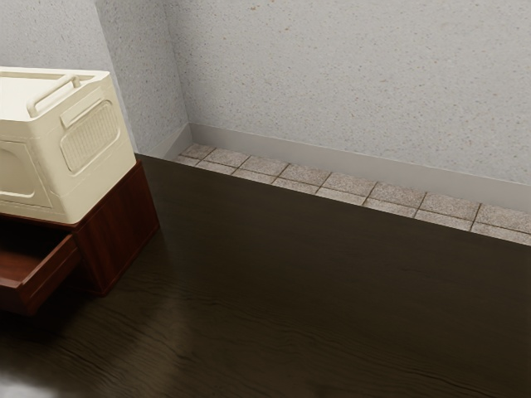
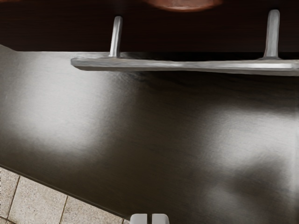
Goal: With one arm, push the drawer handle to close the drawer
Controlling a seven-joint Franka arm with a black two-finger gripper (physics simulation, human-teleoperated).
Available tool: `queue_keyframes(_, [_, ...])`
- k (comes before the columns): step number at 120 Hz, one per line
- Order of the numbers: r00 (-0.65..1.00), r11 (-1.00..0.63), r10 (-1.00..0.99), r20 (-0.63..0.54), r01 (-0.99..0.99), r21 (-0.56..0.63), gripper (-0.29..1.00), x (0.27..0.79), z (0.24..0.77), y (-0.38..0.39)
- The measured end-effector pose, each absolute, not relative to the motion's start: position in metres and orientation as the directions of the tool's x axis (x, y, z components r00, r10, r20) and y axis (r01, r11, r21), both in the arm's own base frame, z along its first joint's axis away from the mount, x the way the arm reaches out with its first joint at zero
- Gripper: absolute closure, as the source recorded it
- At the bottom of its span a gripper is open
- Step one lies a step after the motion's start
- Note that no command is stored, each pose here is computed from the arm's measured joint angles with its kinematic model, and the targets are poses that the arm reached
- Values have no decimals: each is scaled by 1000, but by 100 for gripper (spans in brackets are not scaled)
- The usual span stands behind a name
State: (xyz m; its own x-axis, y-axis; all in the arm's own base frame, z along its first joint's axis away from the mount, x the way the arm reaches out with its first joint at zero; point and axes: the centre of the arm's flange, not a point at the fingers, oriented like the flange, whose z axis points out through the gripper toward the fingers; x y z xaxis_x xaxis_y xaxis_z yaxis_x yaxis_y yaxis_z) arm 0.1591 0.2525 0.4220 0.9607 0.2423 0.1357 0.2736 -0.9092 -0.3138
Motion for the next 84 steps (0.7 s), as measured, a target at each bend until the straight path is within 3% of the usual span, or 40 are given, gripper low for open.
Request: queue_keyframes(84, [890,-860,414,192,451,-240,79,186,403,253])
